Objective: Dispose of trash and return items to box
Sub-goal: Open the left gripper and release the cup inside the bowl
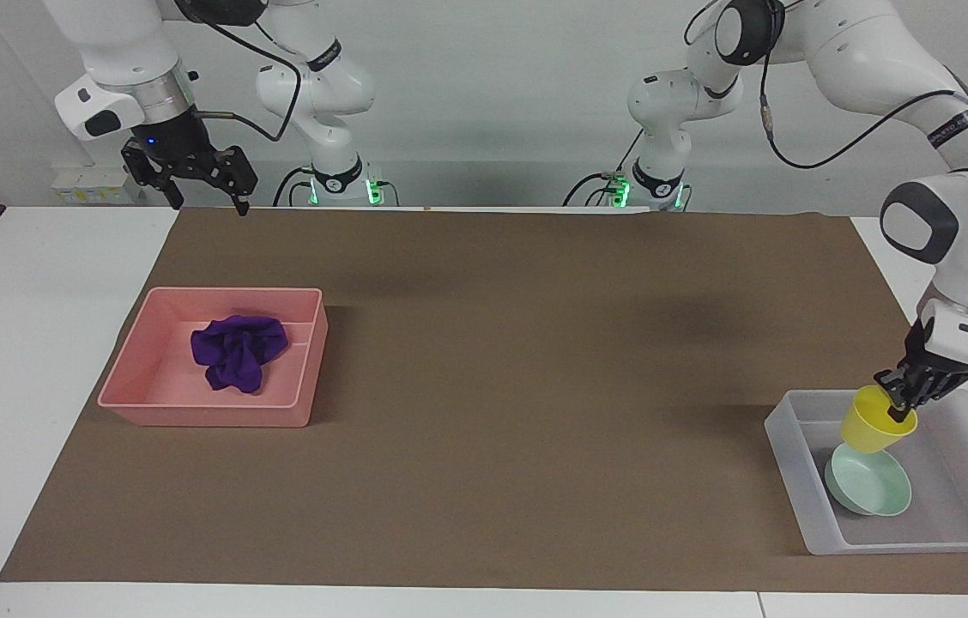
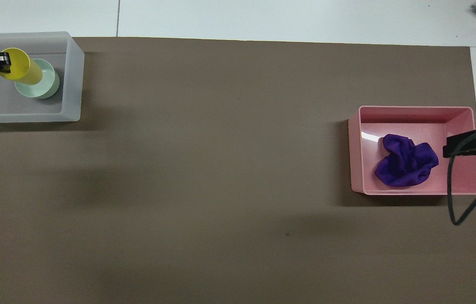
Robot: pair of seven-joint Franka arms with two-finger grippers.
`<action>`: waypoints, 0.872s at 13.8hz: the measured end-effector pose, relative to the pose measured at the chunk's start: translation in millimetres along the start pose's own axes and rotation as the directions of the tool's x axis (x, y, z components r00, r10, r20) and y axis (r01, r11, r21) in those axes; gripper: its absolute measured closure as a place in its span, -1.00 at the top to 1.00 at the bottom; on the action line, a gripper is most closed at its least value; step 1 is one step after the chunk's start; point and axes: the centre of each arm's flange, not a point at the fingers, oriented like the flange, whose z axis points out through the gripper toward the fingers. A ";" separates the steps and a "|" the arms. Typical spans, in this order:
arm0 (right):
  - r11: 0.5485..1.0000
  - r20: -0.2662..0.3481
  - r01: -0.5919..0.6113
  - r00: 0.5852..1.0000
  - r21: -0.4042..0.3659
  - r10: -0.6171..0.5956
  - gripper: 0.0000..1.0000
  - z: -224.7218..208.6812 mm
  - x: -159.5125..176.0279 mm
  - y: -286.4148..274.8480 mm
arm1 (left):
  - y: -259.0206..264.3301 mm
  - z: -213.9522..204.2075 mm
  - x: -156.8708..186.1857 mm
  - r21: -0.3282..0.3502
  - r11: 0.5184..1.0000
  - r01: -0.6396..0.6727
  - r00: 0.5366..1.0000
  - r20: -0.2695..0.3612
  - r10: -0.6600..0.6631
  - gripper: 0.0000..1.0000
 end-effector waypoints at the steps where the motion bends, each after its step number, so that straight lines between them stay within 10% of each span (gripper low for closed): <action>1: 1.000 0.001 0.000 1.000 0.000 0.000 1.00 0.3 0.0 0.0 | -5.9 14.7 3.3 -0.004 1.000 0.007 1.000 0.009 -0.007 -0.95; 10: 1.000 0.011 -0.017 1.000 0.000 0.017 1.00 4.6 0.4 9.0 | -30.6 104.0 -7.2 -0.008 0.999 0.034 0.999 0.028 -0.034 -0.94; 12: 1.000 0.012 -0.021 1.000 0.000 0.021 1.00 5.1 0.5 10.8 | -27.0 103.8 -7.4 -0.013 1.000 0.027 0.999 0.030 -0.026 -0.55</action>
